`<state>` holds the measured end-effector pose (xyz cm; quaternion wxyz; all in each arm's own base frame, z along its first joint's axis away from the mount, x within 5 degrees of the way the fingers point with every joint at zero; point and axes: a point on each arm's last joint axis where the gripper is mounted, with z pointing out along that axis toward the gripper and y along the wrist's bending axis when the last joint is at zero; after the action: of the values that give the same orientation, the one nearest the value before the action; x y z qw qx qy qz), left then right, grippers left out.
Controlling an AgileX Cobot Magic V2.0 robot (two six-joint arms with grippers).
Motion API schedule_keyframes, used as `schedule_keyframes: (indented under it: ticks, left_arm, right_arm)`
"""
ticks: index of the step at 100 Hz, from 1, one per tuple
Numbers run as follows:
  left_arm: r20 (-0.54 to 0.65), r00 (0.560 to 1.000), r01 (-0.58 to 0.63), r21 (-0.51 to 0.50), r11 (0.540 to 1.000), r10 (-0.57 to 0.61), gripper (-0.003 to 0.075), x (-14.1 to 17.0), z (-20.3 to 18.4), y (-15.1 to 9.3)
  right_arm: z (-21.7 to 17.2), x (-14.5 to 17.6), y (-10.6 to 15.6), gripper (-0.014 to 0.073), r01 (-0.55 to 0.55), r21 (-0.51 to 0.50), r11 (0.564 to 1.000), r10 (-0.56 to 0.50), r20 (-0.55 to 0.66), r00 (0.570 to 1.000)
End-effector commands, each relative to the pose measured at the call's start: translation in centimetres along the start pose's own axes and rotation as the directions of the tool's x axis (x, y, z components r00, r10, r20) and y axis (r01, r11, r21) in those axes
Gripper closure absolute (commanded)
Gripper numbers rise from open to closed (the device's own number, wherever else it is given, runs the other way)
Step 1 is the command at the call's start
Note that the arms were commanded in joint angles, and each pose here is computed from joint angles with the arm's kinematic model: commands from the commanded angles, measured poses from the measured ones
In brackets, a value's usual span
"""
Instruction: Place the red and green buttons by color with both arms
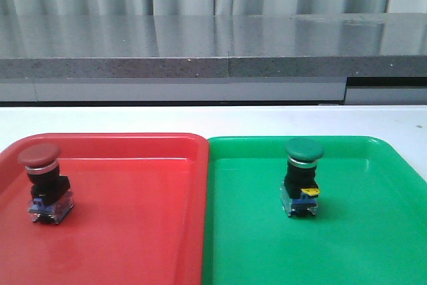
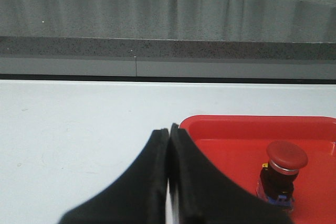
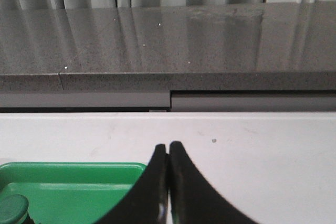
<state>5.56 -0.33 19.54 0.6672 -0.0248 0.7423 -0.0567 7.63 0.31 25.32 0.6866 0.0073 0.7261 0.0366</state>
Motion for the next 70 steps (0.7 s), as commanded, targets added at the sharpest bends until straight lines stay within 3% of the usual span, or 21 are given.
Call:
schedule_keyframes:
  ticks: [1,33,70]
  left_arm:
    - [0.096,0.995,0.009,0.006,1.000,-0.010,0.0741,-0.4,-0.2,0.0]
    - [0.096,0.995,0.009,0.006,1.000,-0.010,0.0741,-0.4,-0.2,0.0]
    - [0.096,0.995,0.009,0.006,1.000,-0.010,0.0741,-0.4,-0.2,0.0]
  right_arm:
    - [-0.5,-0.8,0.0,0.0652,0.022,0.003,1.000,-0.022,0.161,0.987]
    - [-2.0,3.6,-0.7,0.0652,-0.022,0.065,0.998,0.007,0.226,0.974]
    - [-2.1,3.9,-0.7,0.0652,-0.023,0.070,0.997,0.009,0.202,0.979]
